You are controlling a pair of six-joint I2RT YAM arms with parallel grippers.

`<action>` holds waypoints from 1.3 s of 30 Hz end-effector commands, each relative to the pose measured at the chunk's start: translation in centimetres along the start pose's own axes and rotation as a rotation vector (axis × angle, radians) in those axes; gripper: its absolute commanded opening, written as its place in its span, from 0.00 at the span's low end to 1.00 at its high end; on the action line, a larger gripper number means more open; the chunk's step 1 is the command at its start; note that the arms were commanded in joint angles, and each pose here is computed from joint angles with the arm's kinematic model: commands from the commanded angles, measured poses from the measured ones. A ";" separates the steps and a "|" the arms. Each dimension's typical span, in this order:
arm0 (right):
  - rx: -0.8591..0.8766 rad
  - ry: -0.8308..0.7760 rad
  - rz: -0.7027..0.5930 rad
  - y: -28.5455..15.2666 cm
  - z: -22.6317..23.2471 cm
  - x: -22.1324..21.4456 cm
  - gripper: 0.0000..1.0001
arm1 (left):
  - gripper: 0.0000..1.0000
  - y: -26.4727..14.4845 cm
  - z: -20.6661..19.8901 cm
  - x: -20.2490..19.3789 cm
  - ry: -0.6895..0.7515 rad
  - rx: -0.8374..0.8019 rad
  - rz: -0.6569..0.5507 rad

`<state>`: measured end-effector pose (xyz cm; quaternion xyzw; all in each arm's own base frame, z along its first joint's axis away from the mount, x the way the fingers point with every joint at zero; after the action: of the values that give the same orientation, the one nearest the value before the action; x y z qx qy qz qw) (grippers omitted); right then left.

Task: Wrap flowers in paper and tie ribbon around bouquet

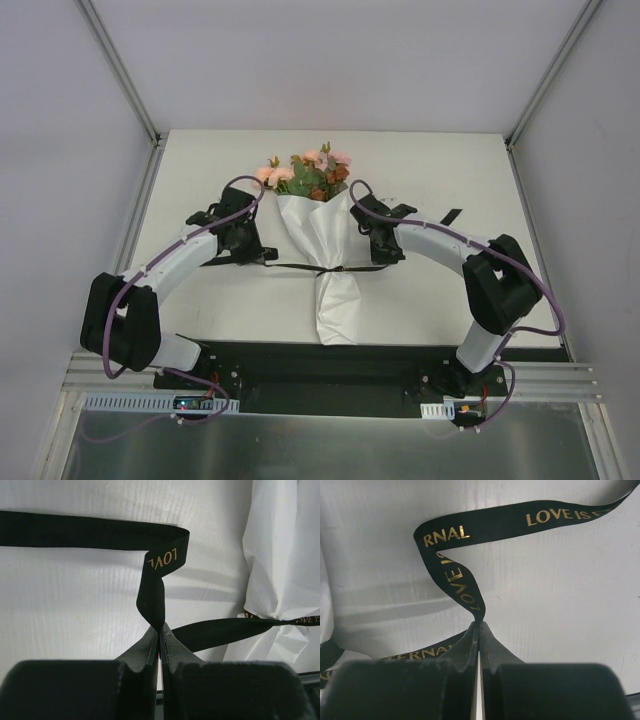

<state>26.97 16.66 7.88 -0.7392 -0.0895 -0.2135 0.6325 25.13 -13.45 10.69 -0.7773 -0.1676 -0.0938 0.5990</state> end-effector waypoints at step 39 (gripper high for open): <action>0.534 -0.114 0.169 -2.9 4.7 0.0 0.00 | 0.00 -3.8 -9.1 -0.3 0.178 -0.619 0.116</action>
<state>26.79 19.55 7.94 -0.6358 -0.1048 -0.1084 0.7570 24.34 -17.97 13.95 -0.8842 -0.1010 -0.1208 0.4397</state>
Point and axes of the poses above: each gripper's point midway between its finger pads, its own y axis out along the fingers, its own z axis along the line the jaws close on, x = y × z, the point moved 3 cm from there along -y, back along the fingers, and after that the axes turned 12 degrees about y, right-handed, at the moved point
